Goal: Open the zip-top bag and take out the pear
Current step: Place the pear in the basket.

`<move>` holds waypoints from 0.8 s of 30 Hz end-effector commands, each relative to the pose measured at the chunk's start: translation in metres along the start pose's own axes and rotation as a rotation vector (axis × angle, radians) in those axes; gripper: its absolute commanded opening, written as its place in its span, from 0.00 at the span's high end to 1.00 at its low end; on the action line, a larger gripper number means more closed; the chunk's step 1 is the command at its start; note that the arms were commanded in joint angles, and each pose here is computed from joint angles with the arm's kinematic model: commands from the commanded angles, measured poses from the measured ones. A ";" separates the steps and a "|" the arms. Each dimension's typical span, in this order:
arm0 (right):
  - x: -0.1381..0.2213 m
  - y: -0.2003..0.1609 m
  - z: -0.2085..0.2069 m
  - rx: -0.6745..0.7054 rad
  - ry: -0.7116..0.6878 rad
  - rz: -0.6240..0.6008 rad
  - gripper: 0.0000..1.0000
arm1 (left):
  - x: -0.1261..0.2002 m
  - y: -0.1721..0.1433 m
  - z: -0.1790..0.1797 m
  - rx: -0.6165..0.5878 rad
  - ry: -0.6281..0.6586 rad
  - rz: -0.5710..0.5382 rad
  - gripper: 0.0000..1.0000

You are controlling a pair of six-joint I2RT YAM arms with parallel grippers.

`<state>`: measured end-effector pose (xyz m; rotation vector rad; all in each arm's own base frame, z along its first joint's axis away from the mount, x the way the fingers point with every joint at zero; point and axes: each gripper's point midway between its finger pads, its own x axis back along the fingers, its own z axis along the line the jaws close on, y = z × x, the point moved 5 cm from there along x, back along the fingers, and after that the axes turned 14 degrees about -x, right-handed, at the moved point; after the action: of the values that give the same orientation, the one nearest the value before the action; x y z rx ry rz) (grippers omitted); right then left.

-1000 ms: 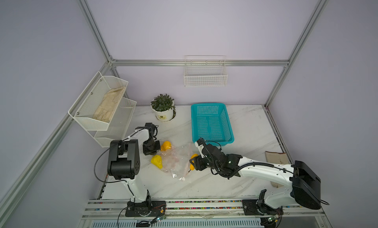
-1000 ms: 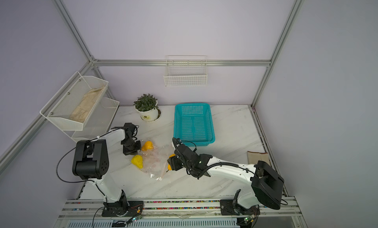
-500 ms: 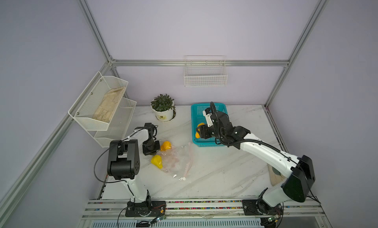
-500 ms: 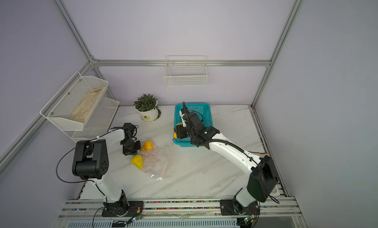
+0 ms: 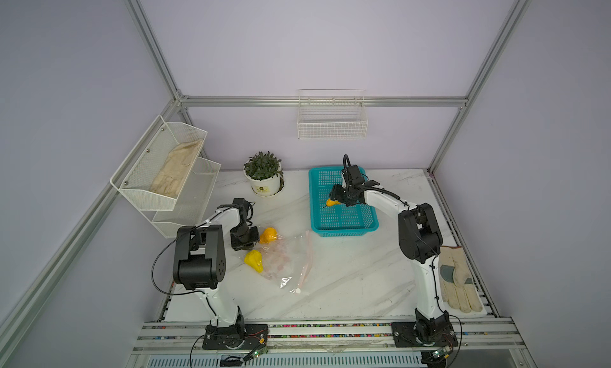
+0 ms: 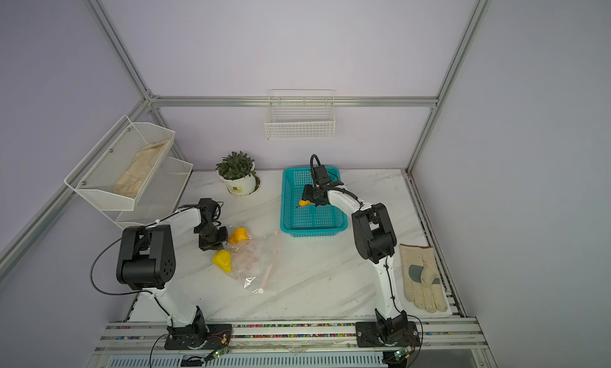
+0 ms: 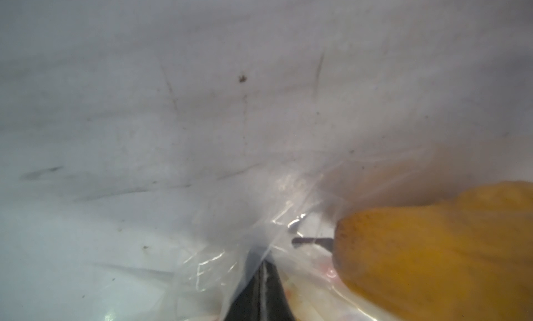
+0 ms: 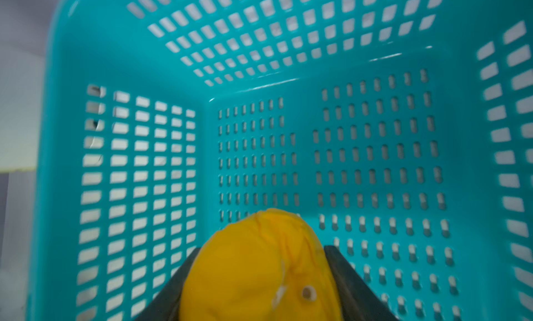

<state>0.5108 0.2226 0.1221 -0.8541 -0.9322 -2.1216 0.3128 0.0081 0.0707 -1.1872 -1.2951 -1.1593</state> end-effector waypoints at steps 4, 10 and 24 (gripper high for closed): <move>-0.018 0.027 0.012 -0.396 0.020 -0.156 0.48 | -0.002 0.000 0.000 0.003 -0.014 -0.003 0.98; -0.051 0.028 0.014 -0.519 0.051 -0.148 0.46 | -0.005 -0.001 -0.001 0.002 -0.015 0.007 0.98; -0.058 0.028 0.028 -0.475 0.208 -0.172 0.10 | -0.008 -0.001 -0.002 -0.003 0.002 0.014 0.99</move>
<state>0.5769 0.2462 0.0956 -0.7972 -0.4031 -2.5695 0.3134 0.0072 0.0707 -1.1896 -1.2998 -1.1598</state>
